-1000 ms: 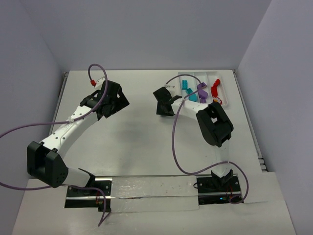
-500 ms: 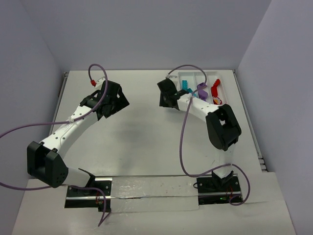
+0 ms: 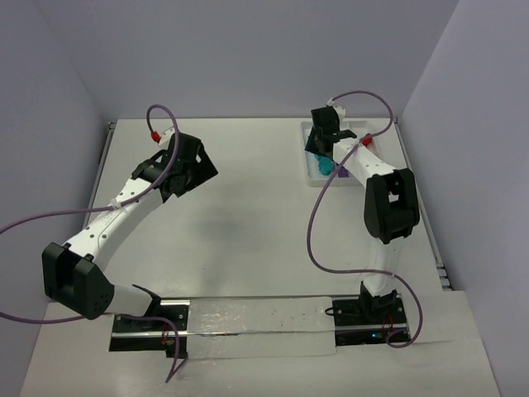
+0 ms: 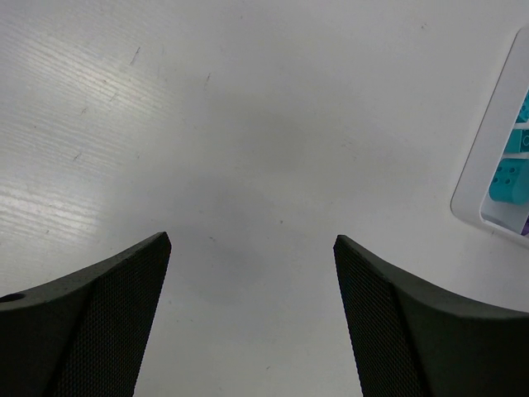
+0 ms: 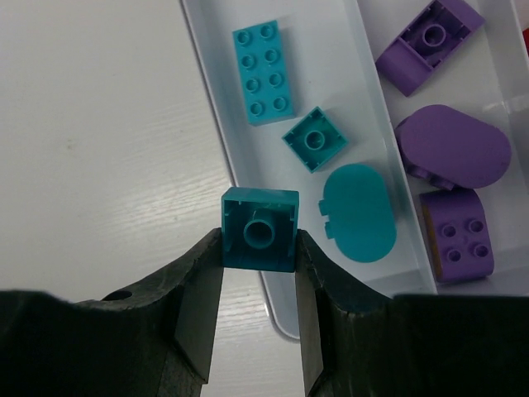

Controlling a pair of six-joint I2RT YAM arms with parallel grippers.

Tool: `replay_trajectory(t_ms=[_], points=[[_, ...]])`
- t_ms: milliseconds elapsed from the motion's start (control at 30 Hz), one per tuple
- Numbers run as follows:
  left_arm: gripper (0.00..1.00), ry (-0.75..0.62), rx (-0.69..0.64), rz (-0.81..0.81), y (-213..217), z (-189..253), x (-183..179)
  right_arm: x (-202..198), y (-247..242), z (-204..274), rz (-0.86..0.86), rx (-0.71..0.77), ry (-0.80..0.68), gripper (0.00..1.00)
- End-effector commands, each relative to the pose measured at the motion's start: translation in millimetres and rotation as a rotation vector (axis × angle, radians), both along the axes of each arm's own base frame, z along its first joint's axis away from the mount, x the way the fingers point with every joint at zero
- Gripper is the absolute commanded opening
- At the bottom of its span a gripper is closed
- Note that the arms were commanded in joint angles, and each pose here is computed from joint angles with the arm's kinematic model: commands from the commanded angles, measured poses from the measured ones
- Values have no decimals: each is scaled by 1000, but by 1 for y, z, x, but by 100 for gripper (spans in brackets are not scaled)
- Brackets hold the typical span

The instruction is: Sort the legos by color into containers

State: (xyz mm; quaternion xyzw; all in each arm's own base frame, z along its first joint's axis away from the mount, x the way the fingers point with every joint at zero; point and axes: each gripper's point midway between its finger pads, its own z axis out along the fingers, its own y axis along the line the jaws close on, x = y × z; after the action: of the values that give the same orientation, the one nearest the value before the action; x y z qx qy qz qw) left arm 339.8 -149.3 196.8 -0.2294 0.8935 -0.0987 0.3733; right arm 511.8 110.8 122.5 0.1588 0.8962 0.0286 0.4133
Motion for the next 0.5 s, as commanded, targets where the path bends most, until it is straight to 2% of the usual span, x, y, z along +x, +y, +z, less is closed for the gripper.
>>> replay_trajectory(t_ms=[0,133,300,467], points=[[89,-48,-27,-1,-1,24,3,6,-2,-9,23,12,13,21],[89,-51,-40,-8,-4,25,4,5,-1,-21,30,3,39,29],[89,-41,-51,-20,-7,26,3,2,-6,-28,20,-10,53,62],[89,-55,-54,-11,-5,34,1,-8,-10,4,7,0,0,75]])
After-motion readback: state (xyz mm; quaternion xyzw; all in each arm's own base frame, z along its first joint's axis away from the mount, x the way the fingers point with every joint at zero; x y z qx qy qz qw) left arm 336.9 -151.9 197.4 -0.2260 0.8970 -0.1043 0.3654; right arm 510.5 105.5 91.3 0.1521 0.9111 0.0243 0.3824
